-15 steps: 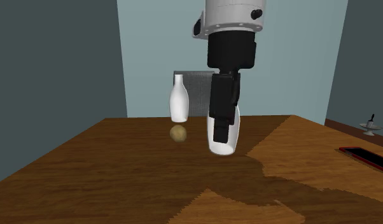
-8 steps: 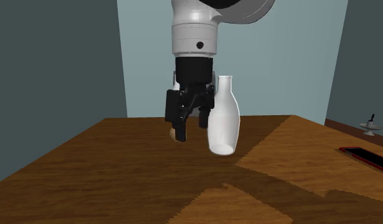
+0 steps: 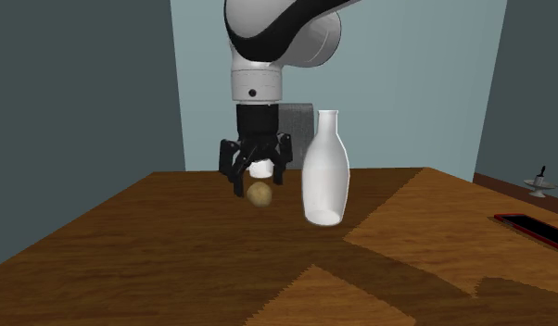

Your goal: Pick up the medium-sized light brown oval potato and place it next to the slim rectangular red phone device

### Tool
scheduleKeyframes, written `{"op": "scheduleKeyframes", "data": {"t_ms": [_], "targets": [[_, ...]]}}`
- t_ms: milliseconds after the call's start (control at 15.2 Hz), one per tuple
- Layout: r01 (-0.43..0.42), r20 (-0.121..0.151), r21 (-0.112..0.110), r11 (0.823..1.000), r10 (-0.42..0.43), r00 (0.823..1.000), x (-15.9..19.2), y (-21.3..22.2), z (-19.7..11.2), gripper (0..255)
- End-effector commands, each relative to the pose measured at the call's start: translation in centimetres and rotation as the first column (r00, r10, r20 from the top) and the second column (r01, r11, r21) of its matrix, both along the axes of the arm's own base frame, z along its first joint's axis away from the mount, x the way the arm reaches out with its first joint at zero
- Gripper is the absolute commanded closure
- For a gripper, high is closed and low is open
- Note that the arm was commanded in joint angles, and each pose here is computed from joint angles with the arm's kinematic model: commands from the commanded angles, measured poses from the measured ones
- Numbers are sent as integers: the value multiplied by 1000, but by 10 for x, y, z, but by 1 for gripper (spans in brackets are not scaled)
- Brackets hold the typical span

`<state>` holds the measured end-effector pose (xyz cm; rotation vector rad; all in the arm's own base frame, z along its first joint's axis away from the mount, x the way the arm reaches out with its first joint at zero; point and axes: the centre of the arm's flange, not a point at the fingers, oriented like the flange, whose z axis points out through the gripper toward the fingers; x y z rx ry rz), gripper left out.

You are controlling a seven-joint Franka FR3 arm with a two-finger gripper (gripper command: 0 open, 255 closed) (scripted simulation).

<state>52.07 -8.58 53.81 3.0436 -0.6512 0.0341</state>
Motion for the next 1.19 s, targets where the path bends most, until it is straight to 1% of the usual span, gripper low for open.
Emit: {"op": "scheduleKeyframes", "data": {"t_ms": [0,132,330,462,660,726,1122], "targets": [[72,1,-2,997,-72,997,17,-20,-7,0],[140,2,-4,990,-140,990,32,-40,-13,0],[242,3,-7,970,-242,970,53,-73,-23,0],[309,3,-8,951,-309,951,64,-95,-29,0],[406,5,-10,914,-406,914,79,-131,-38,0],[408,5,-10,913,-408,913,79,-132,-38,0],[408,5,-10,913,-408,913,79,-133,-70,0]]}}
